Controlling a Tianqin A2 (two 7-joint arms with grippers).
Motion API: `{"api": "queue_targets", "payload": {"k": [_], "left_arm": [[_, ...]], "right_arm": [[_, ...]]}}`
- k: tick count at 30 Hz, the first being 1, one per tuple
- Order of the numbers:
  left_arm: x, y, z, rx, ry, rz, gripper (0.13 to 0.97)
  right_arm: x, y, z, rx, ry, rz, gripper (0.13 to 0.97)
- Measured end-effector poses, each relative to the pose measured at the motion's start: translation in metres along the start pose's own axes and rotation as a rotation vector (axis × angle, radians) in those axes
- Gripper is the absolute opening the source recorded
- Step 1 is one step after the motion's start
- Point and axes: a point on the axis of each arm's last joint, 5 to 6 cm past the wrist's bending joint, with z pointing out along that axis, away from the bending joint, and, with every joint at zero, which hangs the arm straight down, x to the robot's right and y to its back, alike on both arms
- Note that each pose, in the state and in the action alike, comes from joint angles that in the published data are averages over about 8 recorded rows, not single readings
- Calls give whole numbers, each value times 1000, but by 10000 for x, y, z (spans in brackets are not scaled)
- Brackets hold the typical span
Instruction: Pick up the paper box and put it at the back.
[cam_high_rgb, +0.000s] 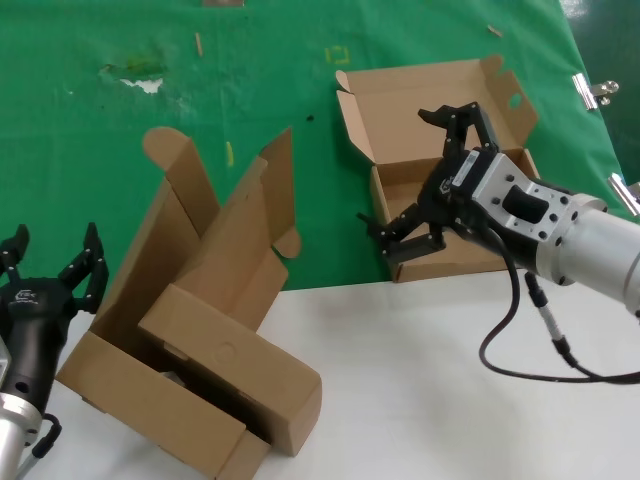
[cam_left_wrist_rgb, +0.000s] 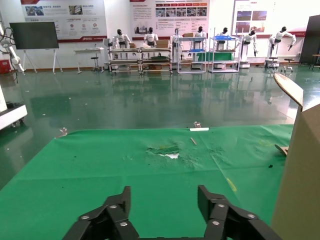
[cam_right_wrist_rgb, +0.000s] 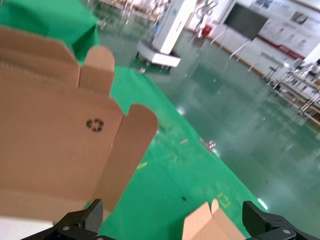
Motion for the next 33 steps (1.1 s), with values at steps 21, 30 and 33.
{"api": "queue_targets", "payload": {"k": [21, 30, 33], "left_arm": [[0, 0, 0, 0, 0, 0, 664], [0, 0, 0, 0, 0, 0, 884], [0, 0, 0, 0, 0, 0, 895]], "right_arm": [[-387, 391, -13, 185, 179, 275, 966], [-559, 603, -66, 193, 296, 412, 966], [-618, 679, -89, 185, 338, 458, 966]]}}
